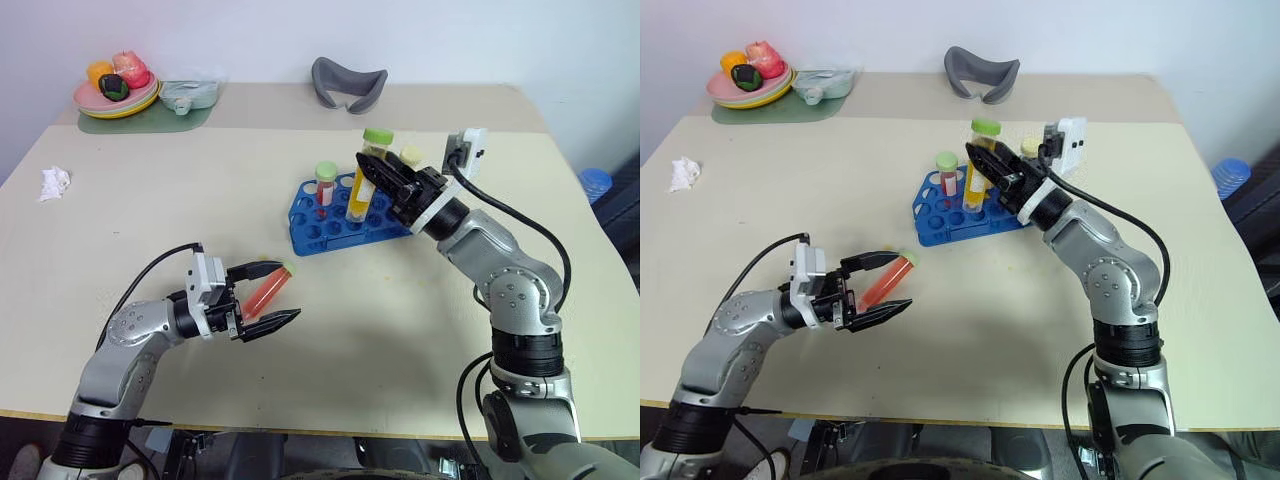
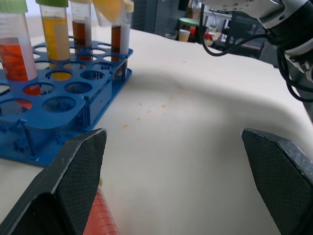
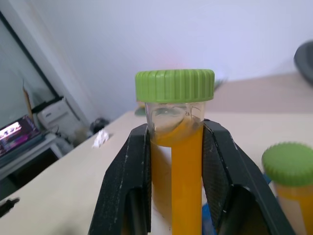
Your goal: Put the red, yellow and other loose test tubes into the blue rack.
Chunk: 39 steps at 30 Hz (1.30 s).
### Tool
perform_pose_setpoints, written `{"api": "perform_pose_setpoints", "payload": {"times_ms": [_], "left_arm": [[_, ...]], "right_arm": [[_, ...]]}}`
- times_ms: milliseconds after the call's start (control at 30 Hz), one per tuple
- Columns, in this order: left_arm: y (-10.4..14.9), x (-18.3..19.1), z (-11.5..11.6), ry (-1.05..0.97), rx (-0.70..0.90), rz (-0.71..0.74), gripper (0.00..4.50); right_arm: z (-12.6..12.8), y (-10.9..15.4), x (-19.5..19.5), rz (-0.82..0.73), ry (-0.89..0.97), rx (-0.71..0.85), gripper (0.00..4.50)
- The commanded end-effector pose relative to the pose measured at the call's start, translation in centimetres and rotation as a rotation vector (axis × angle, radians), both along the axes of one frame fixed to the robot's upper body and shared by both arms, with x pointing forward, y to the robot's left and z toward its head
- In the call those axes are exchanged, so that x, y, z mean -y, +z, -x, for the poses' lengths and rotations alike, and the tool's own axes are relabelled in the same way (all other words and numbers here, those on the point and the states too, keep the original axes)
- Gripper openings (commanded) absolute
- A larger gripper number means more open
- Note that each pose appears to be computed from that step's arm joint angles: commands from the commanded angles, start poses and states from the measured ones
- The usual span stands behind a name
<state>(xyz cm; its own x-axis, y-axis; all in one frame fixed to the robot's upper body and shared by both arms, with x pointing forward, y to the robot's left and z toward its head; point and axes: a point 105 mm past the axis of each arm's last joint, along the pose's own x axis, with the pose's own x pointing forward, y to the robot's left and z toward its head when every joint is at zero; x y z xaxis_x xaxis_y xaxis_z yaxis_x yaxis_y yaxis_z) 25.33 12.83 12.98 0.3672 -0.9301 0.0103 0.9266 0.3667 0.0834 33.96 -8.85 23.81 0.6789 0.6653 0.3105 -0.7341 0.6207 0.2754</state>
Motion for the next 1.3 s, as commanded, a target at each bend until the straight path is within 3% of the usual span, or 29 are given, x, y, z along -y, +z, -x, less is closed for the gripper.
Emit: {"api": "perform_pose_setpoints", "payload": {"times_ms": [33, 567, 1067, 1300], "left_arm": [[1.5, 0.1, 0.1, -0.009, 0.047, 0.006, 4.50], [1.4, 0.0, 0.1, -0.011, 0.041, 0.005, 4.50], [1.0, 0.1, 0.2, -0.023, 0.033, 0.007, 4.50], [0.9, 0.2, 0.1, -0.029, 0.032, 0.011, 4.50]], "right_arm": [[0.3, 1.3, 0.0, -0.017, 0.002, 0.074, 0.78], [1.0, 1.5, 0.2, -0.043, 0.033, 0.078, 0.78], [5.3, -1.8, 2.0, 0.054, 0.158, -0.088, 0.78], [5.7, -1.5, 2.4, 0.057, 0.168, -0.077, 0.78]]}}
